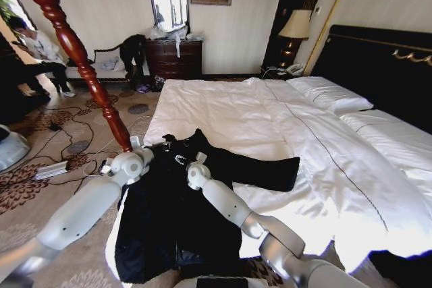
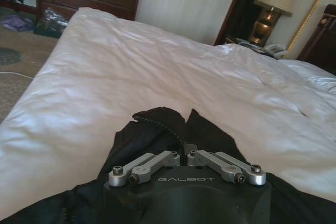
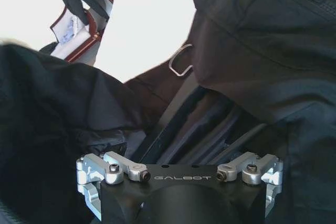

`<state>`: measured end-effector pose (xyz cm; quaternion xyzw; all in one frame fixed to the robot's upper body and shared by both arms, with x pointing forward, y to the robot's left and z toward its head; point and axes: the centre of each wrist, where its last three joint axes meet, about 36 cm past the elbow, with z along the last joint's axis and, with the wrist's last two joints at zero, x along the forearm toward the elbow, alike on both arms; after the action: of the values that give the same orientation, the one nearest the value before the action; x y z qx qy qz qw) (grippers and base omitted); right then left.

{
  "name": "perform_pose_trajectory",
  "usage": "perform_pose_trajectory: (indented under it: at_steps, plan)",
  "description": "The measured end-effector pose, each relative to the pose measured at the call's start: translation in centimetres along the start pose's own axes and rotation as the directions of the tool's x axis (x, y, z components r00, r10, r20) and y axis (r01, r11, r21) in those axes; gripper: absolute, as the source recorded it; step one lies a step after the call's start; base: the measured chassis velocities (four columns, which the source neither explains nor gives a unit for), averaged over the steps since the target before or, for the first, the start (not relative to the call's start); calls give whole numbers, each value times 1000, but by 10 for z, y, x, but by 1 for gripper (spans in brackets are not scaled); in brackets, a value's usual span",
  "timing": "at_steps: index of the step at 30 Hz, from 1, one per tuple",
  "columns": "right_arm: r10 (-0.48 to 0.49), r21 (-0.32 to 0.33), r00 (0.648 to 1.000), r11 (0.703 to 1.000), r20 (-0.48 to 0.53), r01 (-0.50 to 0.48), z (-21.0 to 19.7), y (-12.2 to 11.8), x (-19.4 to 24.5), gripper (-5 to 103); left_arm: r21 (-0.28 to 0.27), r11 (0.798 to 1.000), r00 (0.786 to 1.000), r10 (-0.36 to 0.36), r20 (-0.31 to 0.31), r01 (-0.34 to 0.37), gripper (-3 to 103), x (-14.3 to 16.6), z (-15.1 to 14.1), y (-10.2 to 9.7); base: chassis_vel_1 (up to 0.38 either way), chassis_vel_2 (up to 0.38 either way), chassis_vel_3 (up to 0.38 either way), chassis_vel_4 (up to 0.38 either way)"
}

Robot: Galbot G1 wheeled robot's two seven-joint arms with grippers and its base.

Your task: Pick up the clothes from the bed and hang them on the clothes hanger.

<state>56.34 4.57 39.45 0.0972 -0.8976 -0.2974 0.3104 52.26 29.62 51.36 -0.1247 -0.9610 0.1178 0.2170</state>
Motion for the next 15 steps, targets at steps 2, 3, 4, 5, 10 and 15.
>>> perform_pose_trajectory:
  at_steps: [2,3,4,5,10,15]
  plan:
    - [-6,1,1000,1000,4,6,-1,2,1,100,-9,1000,1000,-11,-5,11,1,1,2,3,0,0,0,0]
    - [-16,2,1000,1000,8,16,-3,5,4,100,-19,1000,1000,-20,-9,20,1,2,3,6,0,0,0,0]
    - [-22,2,1000,1000,11,22,-4,6,6,100,-25,999,1000,-24,-11,23,1,2,4,8,0,0,0,0]
    - [-30,3,999,1000,18,30,-6,6,12,100,-57,997,999,-48,-18,47,1,5,6,17,0,0,0,0]
    - [-21,-6,1000,1000,-21,21,1,6,36,100,-155,976,988,-154,-19,149,1,12,15,49,0,0,0,0]
    - [-32,-29,999,999,-39,31,12,1,45,100,-144,976,986,-164,-12,161,1,12,14,53,0,0,0,0]
